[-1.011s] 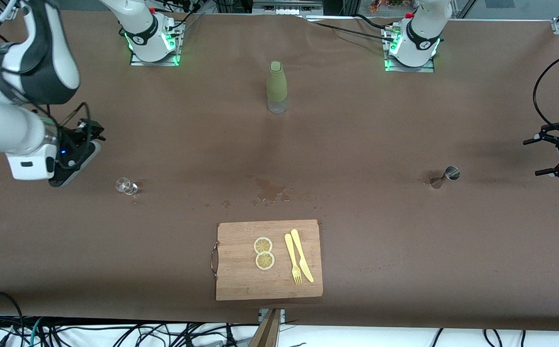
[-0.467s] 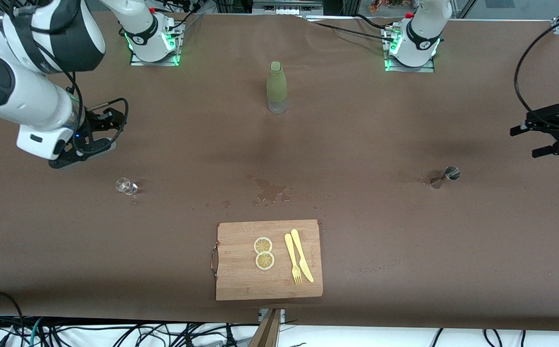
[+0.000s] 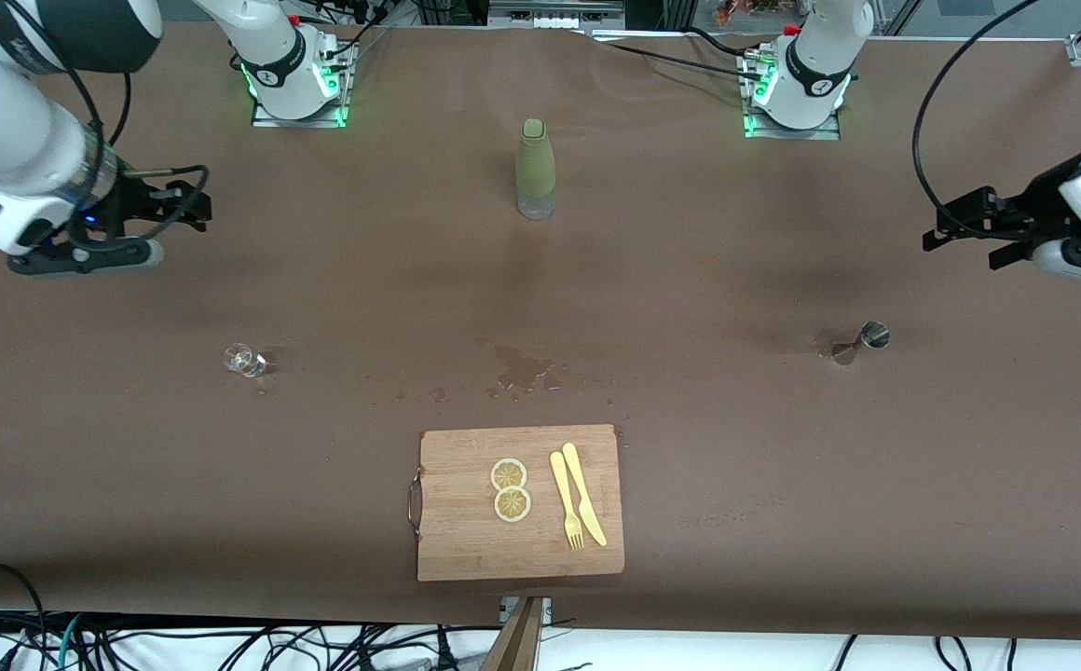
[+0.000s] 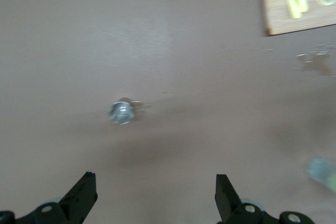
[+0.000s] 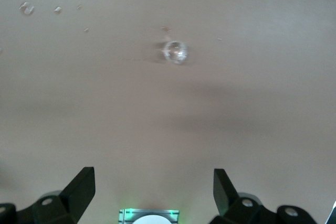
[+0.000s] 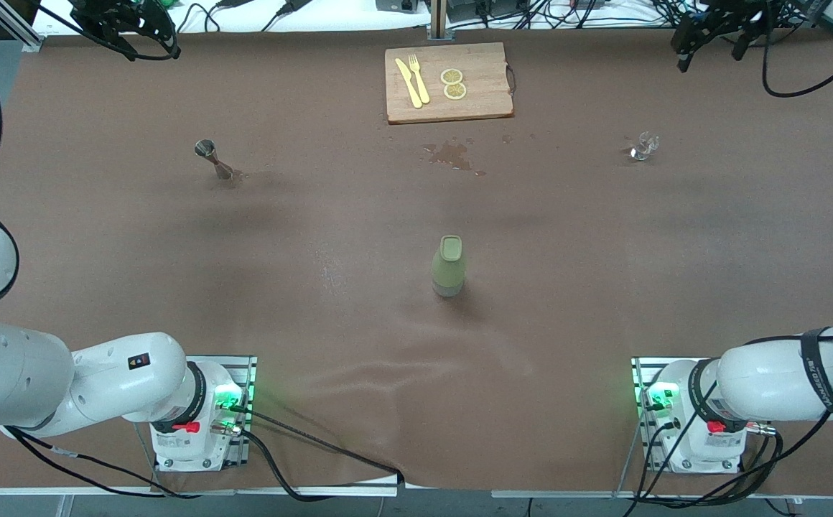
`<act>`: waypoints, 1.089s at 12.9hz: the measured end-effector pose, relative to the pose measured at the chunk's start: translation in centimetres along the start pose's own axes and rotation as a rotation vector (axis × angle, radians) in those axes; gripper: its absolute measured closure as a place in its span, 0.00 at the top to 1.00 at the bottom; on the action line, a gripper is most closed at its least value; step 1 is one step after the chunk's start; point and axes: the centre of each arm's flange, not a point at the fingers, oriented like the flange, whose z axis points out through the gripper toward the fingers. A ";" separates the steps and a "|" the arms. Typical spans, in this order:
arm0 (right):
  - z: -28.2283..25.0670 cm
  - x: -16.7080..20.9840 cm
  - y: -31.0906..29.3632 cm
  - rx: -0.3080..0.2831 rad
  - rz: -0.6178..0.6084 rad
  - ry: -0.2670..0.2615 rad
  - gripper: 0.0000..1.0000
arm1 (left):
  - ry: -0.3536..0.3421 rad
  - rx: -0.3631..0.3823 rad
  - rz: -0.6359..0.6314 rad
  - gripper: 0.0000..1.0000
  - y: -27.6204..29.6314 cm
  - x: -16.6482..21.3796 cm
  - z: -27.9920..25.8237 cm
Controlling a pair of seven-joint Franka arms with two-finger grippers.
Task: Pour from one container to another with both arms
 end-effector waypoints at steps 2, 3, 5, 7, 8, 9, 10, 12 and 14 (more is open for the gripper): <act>-0.9 -0.7 4.0 0.012 0.091 0.017 1.00 | 0.026 0.116 0.016 1.00 1.5 -1.0 -2.1; -1.0 -0.9 5.5 0.022 0.120 0.021 1.00 | 0.038 0.128 0.011 1.00 1.3 -1.4 -2.8; -1.5 -1.1 7.4 0.059 0.161 0.035 1.00 | 0.044 0.130 -0.003 1.00 0.7 -1.8 -3.3; -2.1 -1.2 8.6 0.081 0.191 0.052 1.00 | 0.014 0.128 -0.010 1.00 0.5 -2.4 -2.8; -2.5 -1.2 8.8 0.093 0.202 0.064 1.00 | 0.005 0.126 -0.015 1.00 0.5 -2.6 -2.6; -3.0 -1.2 9.0 0.105 0.209 0.082 1.00 | 0.000 0.118 -0.031 1.00 0.3 -2.8 -2.4; -3.4 -1.1 9.3 0.110 0.214 0.100 1.00 | -0.004 0.096 -0.052 1.00 -0.2 -3.0 -2.1; -3.7 -1.0 9.4 0.114 0.217 0.115 1.00 | -0.009 0.058 -0.114 1.00 -1.7 -3.3 -1.7; -3.7 -1.0 9.2 0.115 0.214 0.116 1.00 | -0.020 0.052 -0.162 1.00 -1.7 -3.4 -1.5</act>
